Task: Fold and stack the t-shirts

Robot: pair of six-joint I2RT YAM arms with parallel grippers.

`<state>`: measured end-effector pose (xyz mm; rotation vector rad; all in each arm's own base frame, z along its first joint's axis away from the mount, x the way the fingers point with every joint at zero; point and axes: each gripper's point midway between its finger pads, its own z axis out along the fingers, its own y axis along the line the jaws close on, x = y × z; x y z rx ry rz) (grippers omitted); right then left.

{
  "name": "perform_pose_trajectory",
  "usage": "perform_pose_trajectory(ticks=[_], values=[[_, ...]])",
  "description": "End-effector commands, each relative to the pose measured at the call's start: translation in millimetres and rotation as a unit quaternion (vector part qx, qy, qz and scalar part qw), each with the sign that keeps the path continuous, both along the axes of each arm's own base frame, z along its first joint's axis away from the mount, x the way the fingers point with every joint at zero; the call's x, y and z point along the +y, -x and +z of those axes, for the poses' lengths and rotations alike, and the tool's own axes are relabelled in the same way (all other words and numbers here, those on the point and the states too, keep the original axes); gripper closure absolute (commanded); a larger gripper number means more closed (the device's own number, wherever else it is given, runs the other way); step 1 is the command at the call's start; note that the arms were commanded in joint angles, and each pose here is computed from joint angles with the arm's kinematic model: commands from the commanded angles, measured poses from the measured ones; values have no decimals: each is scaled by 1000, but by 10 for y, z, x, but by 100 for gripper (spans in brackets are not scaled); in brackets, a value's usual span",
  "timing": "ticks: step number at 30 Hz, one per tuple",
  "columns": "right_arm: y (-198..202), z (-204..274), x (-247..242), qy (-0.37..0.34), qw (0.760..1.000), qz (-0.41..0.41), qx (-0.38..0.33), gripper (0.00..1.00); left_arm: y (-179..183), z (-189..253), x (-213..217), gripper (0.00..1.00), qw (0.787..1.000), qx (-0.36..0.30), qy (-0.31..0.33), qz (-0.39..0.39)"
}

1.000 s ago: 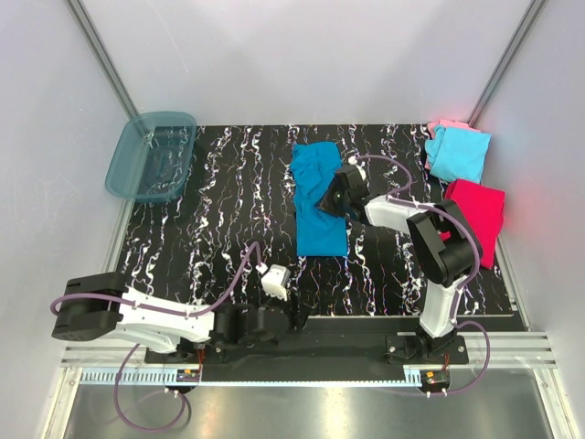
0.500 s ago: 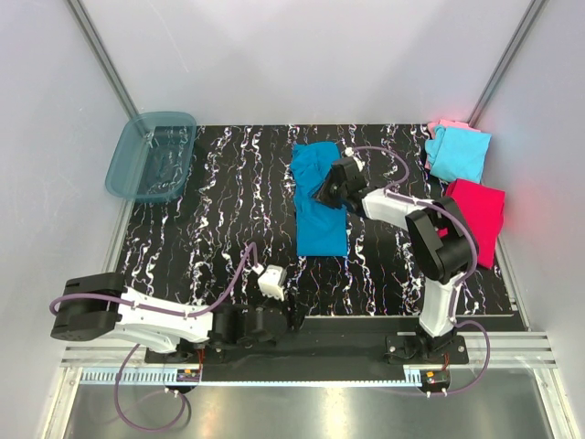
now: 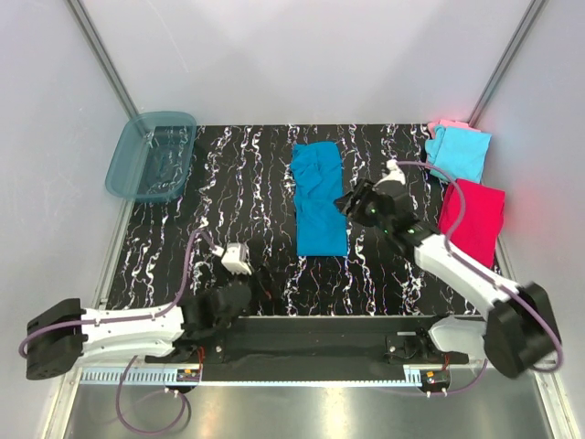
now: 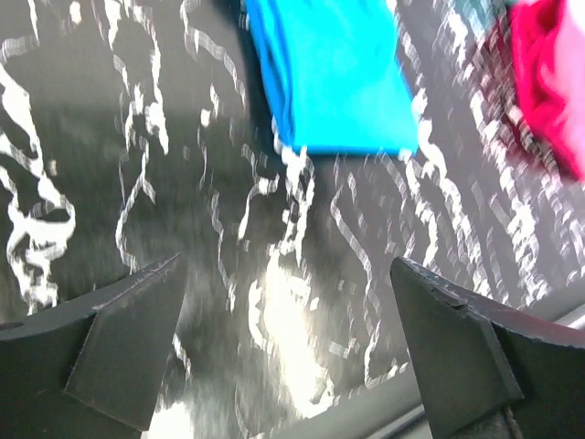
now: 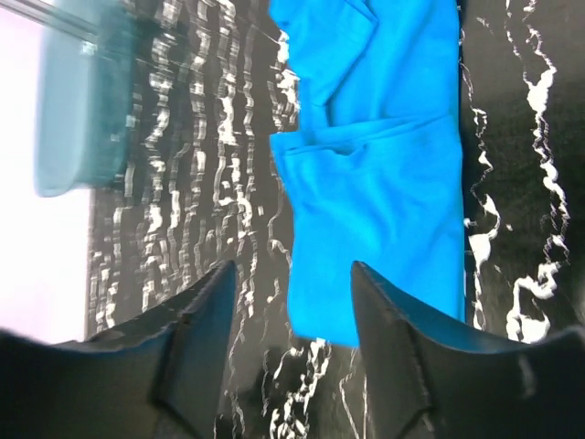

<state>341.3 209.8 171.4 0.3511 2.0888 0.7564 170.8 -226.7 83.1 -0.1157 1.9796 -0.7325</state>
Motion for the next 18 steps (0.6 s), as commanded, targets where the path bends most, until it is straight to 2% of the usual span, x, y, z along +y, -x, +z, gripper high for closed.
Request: perform_pose_trajectory(ticks=[1,5,10,11,12,14,15,18], values=[[307,-206,-227,16,1000,-12,19,37,-147,288,-130,1,998,-42,28,-31],[539,-490,-422,21,999,-31,40,34,-297,281,-311,2,998,-26,32,-56],[733,-886,-557,9,995,-39,90,33,-416,33,-629,6,991,15,73,-108],[755,-914,-556,3,995,-39,94,34,-408,-167,-639,7,990,44,74,-115],[787,-961,-565,0,995,-39,96,34,-456,-79,-701,7,987,29,102,-119],[777,-971,-562,-7,995,-40,91,34,-455,-285,-720,9,984,59,114,-126],[785,-997,-560,-10,995,-40,88,34,-502,-185,-770,9,980,43,141,-132],[806,-1047,-485,-28,996,-22,84,33,-531,-253,-832,10,972,52,174,-146]])
